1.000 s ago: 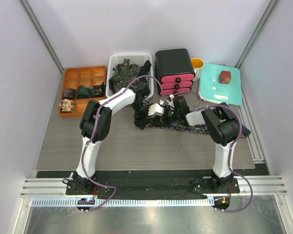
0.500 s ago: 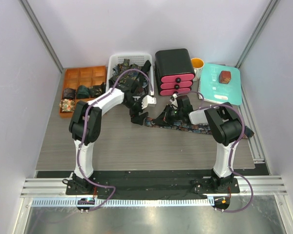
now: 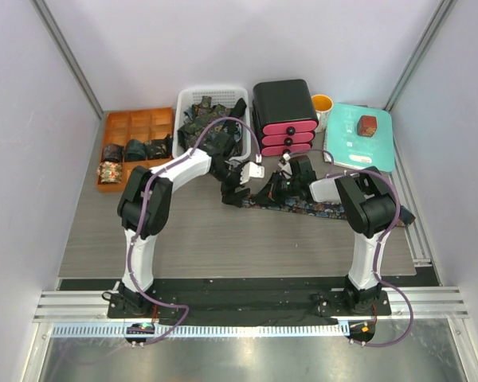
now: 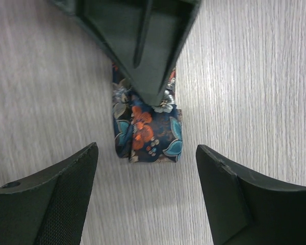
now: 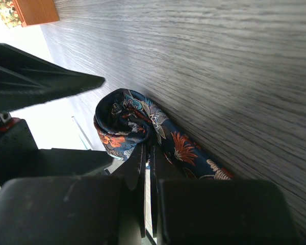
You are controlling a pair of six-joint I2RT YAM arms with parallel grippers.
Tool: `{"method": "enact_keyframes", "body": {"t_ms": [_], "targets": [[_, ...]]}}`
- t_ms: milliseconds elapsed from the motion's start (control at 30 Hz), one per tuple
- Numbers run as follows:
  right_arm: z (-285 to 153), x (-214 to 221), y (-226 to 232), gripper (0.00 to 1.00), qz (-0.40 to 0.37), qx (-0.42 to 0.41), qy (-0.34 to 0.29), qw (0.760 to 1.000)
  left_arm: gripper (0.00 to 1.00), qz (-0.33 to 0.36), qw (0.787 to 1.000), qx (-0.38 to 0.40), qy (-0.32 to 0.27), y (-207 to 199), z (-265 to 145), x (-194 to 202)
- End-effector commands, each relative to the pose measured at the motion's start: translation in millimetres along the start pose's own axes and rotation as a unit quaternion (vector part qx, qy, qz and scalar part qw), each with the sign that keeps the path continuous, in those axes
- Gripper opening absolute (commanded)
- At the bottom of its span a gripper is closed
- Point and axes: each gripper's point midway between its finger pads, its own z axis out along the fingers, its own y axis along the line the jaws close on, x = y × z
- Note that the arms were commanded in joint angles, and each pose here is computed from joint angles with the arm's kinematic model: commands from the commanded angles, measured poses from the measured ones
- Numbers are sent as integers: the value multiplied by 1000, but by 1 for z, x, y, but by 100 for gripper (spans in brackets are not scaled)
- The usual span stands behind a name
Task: Roll the ties
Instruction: Roll the tie at the center of the board.
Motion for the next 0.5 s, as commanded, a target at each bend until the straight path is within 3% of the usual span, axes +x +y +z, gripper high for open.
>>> {"method": "enact_keyframes", "body": {"t_ms": [0,300,467], "targets": [[-1,11,-54,1,19,97,11,995,78,30,999,8,13,-3,10,3],[-9,5,-58,1,3,120,10,993,82,29,1000,-3,11,2,14,0],[-10,7,-61,1,3,127,19,992,76,30,999,-2,15,7,24,-4]]}}
